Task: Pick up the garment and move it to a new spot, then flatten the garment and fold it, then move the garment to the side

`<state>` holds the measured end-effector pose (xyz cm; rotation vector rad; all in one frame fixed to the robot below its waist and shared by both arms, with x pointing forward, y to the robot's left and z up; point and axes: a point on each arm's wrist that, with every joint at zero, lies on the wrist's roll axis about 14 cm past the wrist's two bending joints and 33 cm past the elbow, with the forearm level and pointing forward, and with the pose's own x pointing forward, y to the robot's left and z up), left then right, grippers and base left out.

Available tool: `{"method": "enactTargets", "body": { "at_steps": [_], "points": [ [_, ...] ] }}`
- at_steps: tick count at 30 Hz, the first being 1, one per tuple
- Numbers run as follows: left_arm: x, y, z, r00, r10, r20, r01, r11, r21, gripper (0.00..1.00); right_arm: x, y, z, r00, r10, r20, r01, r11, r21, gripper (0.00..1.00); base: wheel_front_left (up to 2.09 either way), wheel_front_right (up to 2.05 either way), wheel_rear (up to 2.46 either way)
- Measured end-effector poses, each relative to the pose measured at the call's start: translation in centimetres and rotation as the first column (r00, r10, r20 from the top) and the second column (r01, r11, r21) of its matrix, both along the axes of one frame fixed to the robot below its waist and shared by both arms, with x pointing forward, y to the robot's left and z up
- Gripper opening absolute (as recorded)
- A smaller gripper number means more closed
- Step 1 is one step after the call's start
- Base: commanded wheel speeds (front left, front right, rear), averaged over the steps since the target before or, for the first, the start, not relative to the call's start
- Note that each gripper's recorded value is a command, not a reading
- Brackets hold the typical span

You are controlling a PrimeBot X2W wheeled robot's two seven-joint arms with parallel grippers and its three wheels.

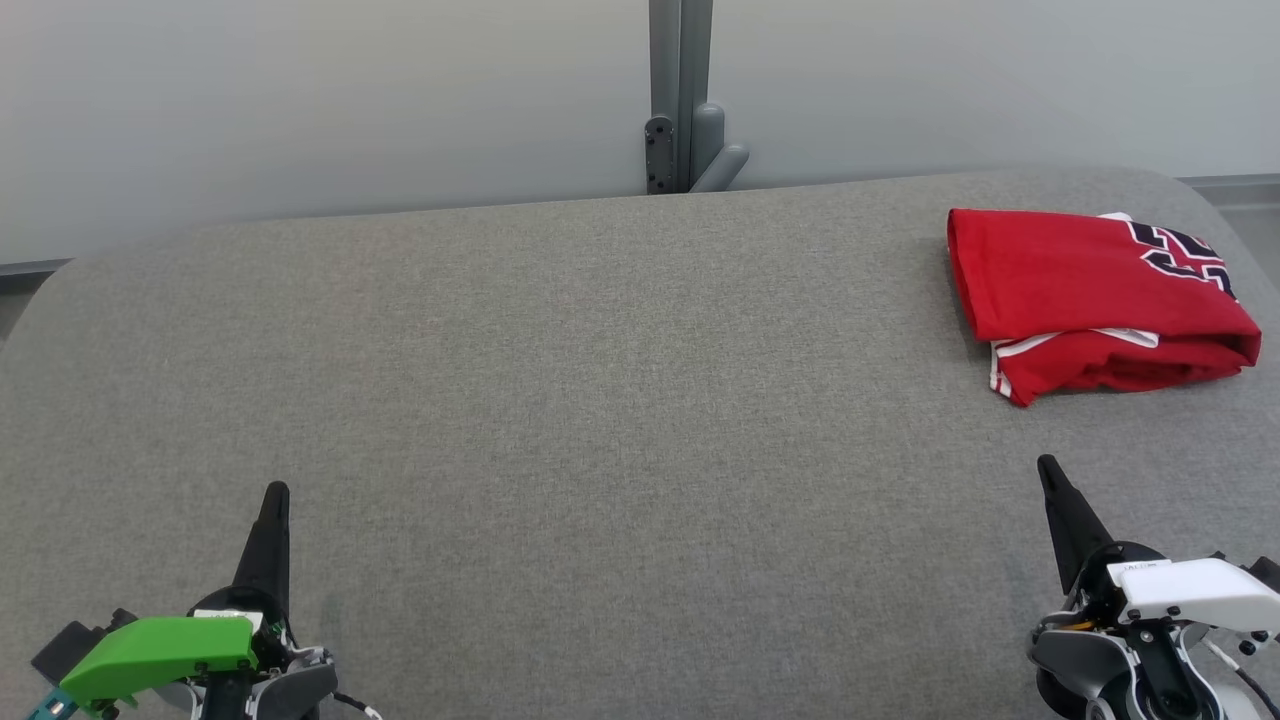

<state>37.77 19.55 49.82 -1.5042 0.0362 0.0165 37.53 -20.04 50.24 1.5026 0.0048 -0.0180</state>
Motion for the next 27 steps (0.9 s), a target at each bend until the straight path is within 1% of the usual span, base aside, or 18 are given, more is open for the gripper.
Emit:
{"method": "enactTargets", "body": {
  "at_steps": [11,27],
  "points": [
    [0.18,0.14,0.44,1.000,0.002,0.020,-0.001,0.998,-0.069,0.00,0.05,-0.26,0.16,1.000,-0.004,0.008,0.004,0.998,0.068,0.00,0.00,0.00,0.00],
    [0.24,0.14,0.54,1.000,0.002,0.023,-0.001,0.998,-0.070,0.00,0.08,-0.26,0.21,1.000,-0.005,0.010,0.005,0.997,0.074,0.00,0.00,0.00,0.00]
  ]
}}
